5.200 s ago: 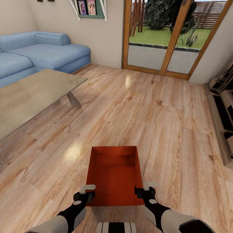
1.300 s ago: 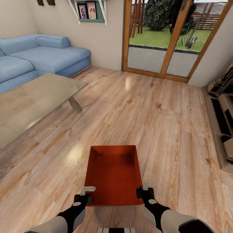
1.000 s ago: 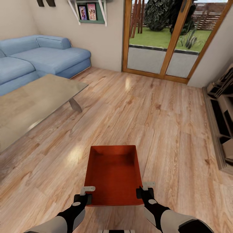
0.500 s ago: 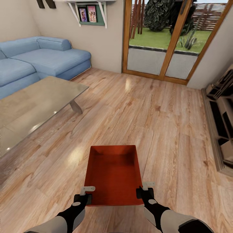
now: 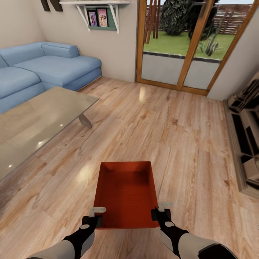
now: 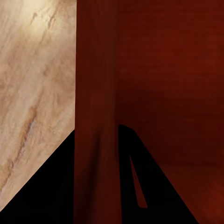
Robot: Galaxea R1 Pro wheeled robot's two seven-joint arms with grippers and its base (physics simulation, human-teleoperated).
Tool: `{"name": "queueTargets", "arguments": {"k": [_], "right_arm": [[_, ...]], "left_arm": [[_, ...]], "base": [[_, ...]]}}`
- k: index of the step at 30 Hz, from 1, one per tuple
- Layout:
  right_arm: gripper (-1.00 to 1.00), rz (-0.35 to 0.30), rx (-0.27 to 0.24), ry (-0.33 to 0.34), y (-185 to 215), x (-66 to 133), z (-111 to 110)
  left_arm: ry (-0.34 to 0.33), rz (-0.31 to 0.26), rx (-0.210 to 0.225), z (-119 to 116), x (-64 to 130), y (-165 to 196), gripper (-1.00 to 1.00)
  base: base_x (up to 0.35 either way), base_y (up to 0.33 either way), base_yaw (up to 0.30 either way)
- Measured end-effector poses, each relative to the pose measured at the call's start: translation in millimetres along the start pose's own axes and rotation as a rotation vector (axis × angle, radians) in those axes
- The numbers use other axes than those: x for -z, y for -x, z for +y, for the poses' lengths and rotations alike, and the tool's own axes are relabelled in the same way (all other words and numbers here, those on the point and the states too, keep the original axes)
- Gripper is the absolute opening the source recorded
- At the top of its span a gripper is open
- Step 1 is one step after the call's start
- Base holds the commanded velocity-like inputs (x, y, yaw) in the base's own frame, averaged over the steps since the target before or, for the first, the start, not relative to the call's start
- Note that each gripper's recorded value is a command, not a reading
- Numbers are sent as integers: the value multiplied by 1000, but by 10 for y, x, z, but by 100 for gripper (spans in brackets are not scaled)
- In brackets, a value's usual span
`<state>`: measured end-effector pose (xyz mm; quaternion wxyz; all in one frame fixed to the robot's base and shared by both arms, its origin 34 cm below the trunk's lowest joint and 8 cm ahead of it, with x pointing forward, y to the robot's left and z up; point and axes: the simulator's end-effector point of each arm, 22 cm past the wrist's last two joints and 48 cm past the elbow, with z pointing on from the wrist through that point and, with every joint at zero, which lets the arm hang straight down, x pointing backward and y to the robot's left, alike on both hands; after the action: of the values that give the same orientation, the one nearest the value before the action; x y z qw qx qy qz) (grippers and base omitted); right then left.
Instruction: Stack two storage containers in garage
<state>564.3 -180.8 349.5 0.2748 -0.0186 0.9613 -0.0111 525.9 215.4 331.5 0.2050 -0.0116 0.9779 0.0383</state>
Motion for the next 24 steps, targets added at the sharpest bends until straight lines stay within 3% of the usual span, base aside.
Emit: {"name": "queueTargets", "arguments": {"k": [24], "right_arm": [[-100,-1,-5,-3,285,365,-9]], "left_arm": [[1,-2,-3,36,396,239,-100]], "base": [[0,0,0]]}}
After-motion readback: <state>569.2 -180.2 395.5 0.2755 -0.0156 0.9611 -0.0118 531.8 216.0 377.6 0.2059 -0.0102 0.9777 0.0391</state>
